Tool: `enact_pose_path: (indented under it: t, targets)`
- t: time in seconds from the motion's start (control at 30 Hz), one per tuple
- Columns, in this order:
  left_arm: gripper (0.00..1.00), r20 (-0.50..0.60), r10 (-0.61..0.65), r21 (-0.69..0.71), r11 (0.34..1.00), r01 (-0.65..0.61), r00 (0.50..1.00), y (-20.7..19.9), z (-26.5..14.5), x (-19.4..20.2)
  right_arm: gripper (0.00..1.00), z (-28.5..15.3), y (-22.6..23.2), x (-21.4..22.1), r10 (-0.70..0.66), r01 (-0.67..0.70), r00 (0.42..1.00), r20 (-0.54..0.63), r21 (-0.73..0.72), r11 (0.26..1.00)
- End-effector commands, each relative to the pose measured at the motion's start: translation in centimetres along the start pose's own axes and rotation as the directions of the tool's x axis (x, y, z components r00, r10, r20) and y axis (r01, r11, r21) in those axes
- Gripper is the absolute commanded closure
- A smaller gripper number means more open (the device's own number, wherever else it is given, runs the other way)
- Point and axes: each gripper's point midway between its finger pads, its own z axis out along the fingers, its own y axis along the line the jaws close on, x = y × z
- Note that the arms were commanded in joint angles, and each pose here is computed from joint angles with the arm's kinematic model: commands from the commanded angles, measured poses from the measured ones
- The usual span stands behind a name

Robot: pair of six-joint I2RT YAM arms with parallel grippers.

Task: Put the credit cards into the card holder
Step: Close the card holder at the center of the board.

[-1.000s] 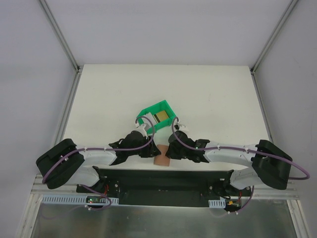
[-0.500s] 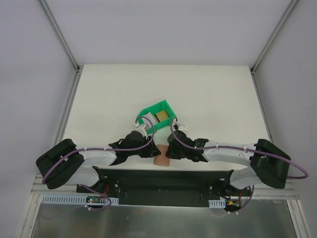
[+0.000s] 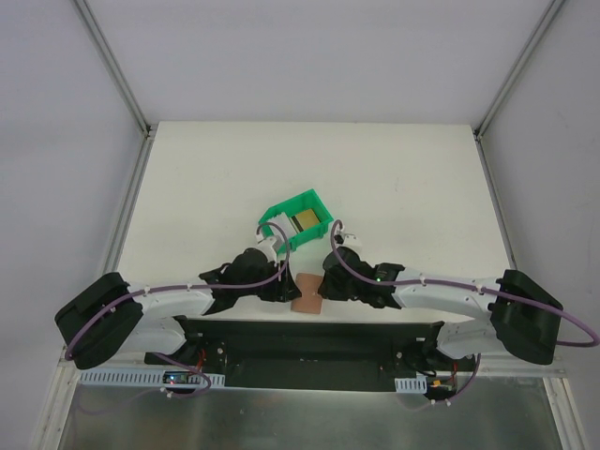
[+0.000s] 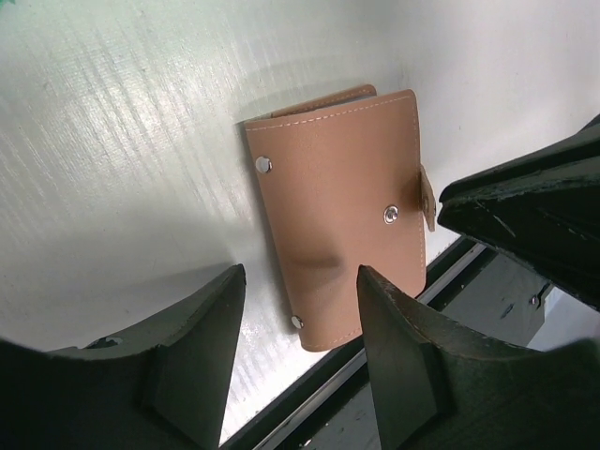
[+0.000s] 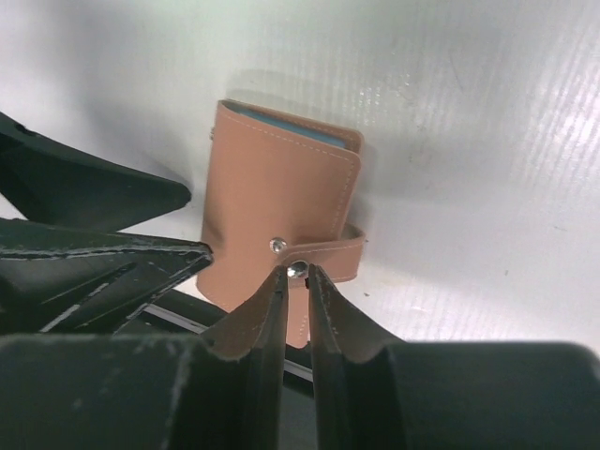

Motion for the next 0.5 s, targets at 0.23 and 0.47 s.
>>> enact_pose_path:
  t: [0.23,0.47]
  targets:
    - [0.49,-0.181,-0.003,-0.141,0.990,-0.023,0.983,3.8,-0.1,4.4,0.82,0.1,-0.8,-0.1,0.014,-0.014,1.000,0.028,0.004,1.000]
    - [0.55,-0.195,-0.030,-0.169,0.986,-0.003,0.980,4.3,0.3,4.7,0.82,0.4,-0.4,-0.3,0.007,-0.007,1.000,0.024,0.001,1.000]
